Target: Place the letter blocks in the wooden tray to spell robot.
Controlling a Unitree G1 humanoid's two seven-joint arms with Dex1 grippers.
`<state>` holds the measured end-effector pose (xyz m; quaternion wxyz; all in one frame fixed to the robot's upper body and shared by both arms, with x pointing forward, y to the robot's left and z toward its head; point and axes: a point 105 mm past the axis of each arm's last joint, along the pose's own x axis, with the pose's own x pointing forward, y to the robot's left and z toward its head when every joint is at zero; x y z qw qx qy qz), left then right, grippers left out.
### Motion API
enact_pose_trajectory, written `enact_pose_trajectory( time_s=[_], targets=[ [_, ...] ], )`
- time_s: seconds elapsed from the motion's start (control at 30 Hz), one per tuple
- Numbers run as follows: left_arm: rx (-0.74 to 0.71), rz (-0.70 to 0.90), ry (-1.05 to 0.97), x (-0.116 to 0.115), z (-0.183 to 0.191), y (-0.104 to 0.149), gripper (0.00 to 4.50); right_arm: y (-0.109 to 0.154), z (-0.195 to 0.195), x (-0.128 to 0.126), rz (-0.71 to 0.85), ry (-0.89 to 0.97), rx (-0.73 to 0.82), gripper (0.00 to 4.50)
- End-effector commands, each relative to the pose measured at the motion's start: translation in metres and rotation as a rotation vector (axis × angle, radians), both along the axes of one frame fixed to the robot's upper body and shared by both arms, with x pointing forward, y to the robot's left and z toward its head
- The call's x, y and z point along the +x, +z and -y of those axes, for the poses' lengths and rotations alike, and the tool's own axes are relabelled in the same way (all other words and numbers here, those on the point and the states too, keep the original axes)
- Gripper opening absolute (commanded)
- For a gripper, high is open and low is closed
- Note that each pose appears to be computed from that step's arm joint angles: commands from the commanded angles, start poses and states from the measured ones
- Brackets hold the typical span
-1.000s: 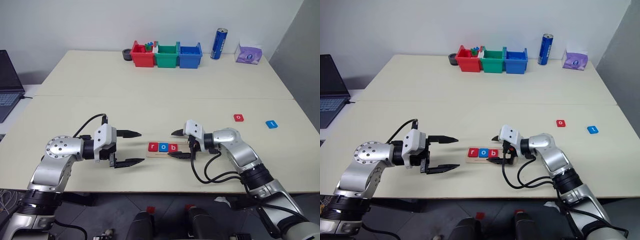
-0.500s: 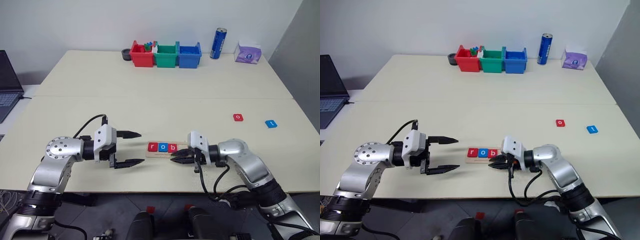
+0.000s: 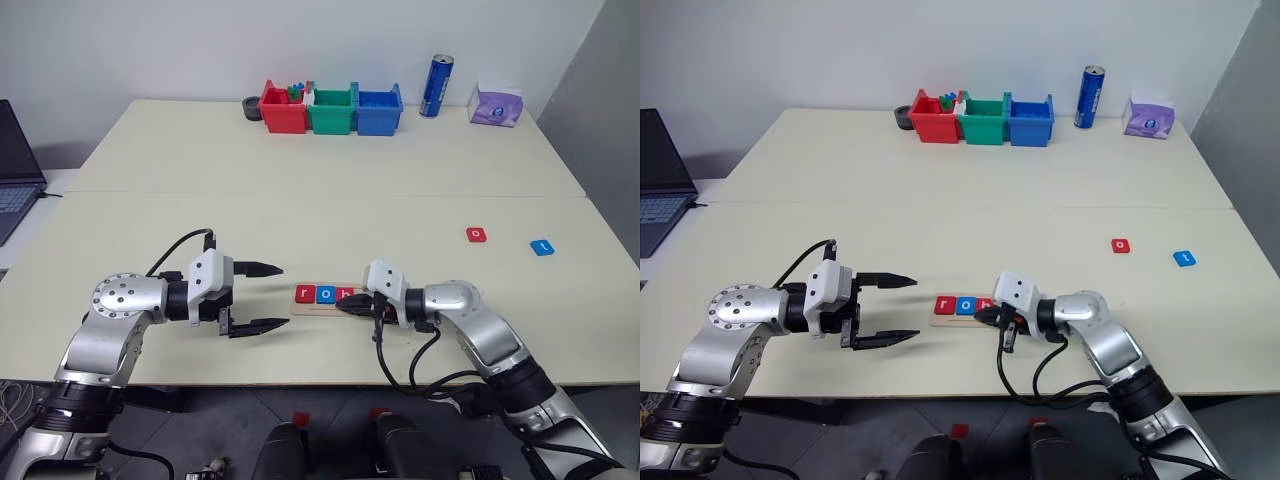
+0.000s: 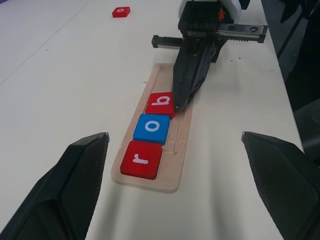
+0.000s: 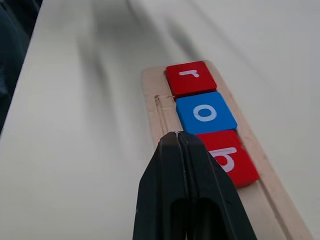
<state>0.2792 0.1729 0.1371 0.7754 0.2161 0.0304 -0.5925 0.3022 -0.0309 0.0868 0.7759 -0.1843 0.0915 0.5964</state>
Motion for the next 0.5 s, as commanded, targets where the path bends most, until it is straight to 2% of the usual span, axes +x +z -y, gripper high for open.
enact_pose_trajectory(
  time_s=[0.03, 0.37, 0.5],
  targets=[
    [0.008, 0.038, -0.007, -0.002, 0.000, 0.008, 4.50, 0.010, -0.005, 0.005, 0.059, 0.008, 0.010, 0.05],
    [0.008, 0.042, -0.002, -0.001, 0.000, 0.009, 4.50, 0.017, -0.006, 0.005, 0.065, 0.029, 0.033, 0.05],
    [0.006, 0.045, -0.008, -0.002, 0.002, 0.010, 4.50, 0.041, 0.003, -0.012, 0.015, 0.099, 0.080, 0.05]
  ],
)
